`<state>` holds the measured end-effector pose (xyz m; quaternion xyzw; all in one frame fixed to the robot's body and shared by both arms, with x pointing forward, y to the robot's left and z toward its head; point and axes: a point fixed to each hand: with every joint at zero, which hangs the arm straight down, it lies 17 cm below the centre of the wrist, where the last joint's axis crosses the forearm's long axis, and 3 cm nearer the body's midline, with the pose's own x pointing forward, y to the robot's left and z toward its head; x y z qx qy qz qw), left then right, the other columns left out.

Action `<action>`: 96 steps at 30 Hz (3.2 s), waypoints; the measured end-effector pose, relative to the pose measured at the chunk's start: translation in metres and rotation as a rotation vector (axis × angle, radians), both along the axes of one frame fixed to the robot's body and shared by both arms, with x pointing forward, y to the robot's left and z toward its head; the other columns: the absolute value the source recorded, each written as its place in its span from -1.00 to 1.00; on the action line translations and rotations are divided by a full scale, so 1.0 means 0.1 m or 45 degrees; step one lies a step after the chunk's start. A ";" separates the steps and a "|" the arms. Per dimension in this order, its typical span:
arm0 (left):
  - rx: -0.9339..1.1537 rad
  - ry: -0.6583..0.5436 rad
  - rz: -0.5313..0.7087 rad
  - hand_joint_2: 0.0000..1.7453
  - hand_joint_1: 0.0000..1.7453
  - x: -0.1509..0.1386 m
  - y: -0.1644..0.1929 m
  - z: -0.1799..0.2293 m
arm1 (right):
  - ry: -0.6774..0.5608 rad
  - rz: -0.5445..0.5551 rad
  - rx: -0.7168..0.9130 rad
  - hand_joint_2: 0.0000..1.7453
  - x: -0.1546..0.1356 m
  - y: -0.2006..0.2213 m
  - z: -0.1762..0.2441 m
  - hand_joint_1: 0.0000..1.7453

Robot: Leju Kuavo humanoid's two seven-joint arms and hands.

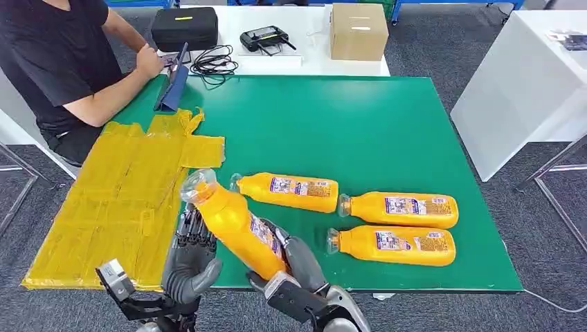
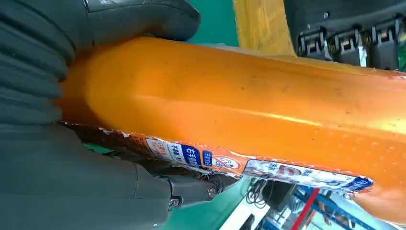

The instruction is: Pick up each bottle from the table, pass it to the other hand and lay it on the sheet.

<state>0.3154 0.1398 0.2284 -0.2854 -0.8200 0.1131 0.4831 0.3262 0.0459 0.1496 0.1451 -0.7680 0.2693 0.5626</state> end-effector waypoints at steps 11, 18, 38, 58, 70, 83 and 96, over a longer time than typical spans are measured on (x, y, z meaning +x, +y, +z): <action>0.404 0.106 0.246 1.00 -1.00 0.17 0.00 -0.27 | -0.092 0.119 -0.158 1.00 -0.17 0.28 -0.06 1.00; 0.557 0.124 0.373 1.00 1.00 0.25 0.06 -0.33 | -0.114 0.256 -0.231 1.00 -0.35 0.58 -0.12 1.00; 0.470 0.068 0.315 1.00 1.00 0.21 0.04 -0.27 | -0.142 0.261 -0.282 1.00 -0.36 0.67 -0.20 -1.00; 1.748 -0.210 1.364 1.00 1.00 0.84 0.93 -0.05 | -0.361 -0.280 -0.377 -1.00 0.79 -0.85 0.38 -1.00; 2.397 -0.024 1.280 1.00 1.00 1.48 1.39 -1.19 | -0.310 -0.289 -0.497 -1.00 1.27 -1.27 0.22 -1.00; 2.648 0.135 0.675 -1.00 -1.00 1.89 1.89 -2.18 | -0.091 -0.242 -0.712 -1.00 1.72 -1.52 -0.47 -1.00; 2.421 0.076 0.351 -1.00 -1.00 1.92 1.65 -2.23 | -0.038 -0.228 -0.839 1.00 1.95 -1.56 -0.64 -1.00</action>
